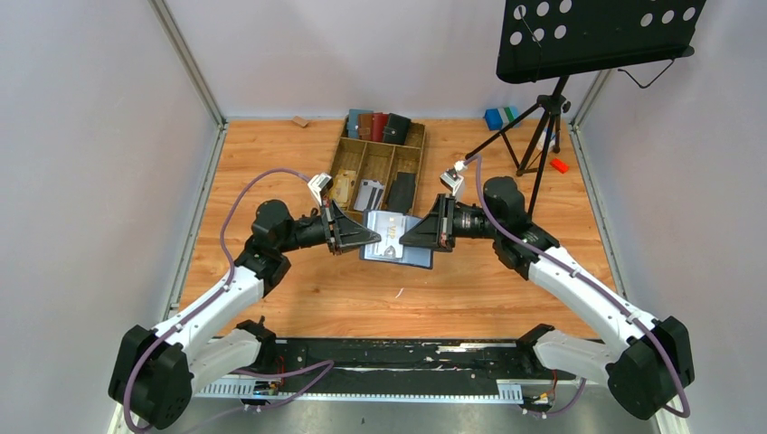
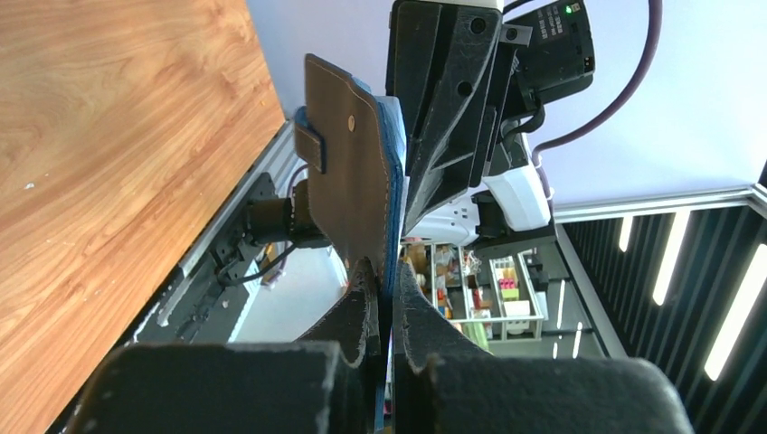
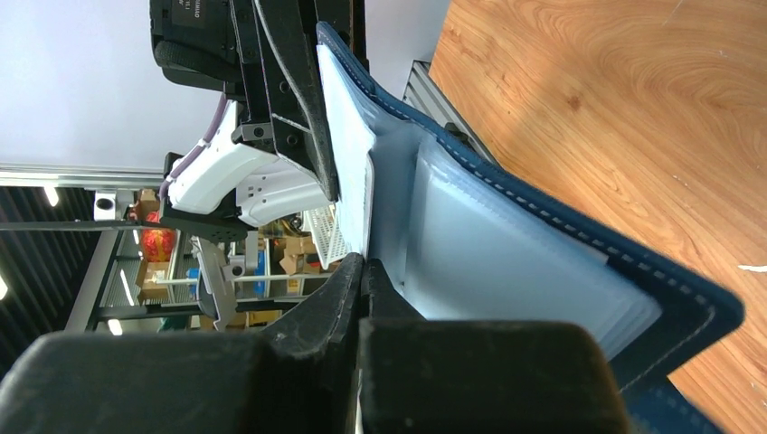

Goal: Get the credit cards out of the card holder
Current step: Remove the credit card from the card holder.

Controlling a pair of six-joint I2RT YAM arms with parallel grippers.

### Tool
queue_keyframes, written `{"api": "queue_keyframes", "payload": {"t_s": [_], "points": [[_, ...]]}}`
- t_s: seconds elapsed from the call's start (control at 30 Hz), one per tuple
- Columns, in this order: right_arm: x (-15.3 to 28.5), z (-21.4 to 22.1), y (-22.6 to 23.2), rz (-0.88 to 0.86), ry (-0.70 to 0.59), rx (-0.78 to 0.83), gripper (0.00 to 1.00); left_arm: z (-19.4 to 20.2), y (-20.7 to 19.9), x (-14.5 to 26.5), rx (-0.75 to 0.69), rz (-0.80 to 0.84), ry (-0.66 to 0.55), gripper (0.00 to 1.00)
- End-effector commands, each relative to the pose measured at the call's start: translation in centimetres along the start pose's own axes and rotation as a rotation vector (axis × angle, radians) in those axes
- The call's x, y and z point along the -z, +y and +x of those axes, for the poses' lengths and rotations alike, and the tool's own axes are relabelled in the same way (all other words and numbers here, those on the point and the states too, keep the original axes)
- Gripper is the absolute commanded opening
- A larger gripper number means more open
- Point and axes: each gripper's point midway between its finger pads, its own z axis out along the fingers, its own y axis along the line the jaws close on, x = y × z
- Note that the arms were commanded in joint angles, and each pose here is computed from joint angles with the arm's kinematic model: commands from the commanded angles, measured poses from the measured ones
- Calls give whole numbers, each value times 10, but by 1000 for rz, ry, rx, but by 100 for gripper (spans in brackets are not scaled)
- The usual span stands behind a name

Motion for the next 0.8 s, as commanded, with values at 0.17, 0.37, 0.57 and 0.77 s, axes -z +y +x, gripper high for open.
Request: {"api": "queue_keyframes", "payload": {"t_s": [0.17,0.37,0.57,0.77], "points": [[10,4,-4,15,-17,18,0,-4,-23,2,-28,84,-39,0],[20,3,-7,16,-50,20,0,-3,-25,3,-17,102,-40,0],[21,4,-7,5,-48,20,0,-3,-26,3,-12,119,-42,0],[18,1,-2,-13,-40,29,10,-4,-29,3,-3,137,-39,0]]}}
